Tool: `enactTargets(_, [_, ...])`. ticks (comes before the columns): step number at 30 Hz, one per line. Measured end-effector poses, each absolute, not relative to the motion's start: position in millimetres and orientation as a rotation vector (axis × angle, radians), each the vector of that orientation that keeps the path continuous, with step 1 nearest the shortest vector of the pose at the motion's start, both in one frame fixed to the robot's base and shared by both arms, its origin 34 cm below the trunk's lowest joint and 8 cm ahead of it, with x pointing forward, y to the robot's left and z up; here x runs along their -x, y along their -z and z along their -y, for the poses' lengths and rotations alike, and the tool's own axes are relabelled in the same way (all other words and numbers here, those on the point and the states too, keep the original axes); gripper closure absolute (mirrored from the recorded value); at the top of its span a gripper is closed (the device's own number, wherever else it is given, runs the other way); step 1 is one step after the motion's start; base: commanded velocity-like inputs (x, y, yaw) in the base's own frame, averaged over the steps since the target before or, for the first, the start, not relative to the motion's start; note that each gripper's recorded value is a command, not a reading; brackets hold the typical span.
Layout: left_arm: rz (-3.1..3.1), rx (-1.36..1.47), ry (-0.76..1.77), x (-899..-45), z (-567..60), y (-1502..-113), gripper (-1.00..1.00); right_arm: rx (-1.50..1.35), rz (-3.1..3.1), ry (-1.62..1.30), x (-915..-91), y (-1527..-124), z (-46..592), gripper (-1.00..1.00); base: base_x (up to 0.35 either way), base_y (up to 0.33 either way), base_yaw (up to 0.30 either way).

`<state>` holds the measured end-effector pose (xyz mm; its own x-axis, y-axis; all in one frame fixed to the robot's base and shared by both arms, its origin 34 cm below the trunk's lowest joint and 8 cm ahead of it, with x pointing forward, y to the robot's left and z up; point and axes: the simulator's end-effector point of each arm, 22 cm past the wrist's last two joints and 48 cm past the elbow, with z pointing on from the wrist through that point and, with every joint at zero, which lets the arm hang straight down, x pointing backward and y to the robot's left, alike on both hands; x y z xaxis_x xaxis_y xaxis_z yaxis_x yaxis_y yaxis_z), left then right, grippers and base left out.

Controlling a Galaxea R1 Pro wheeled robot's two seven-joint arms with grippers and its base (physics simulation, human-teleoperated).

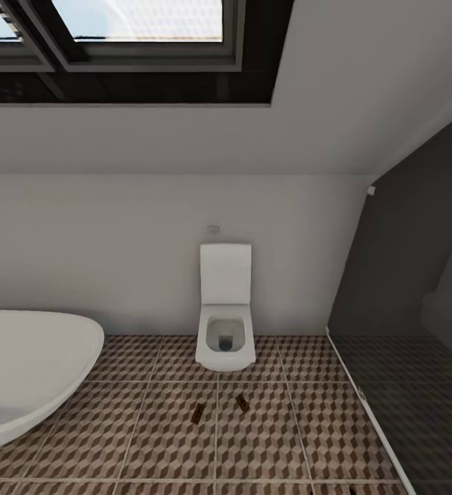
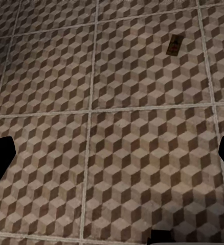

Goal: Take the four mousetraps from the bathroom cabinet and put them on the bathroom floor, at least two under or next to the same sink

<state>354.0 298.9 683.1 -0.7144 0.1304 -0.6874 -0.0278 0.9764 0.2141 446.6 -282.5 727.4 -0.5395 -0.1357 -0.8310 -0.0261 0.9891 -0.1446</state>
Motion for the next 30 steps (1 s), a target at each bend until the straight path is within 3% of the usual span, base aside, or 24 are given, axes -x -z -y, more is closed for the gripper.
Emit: enactTargets(30, [-2.335, -0.069, -0.268, -359.6, -298.9, -687.3, -1.0, 0.115, -2.119, 0.141, -451.5, -733.6, 282.9, -1.0, 0.0, 0.0, 0.0])
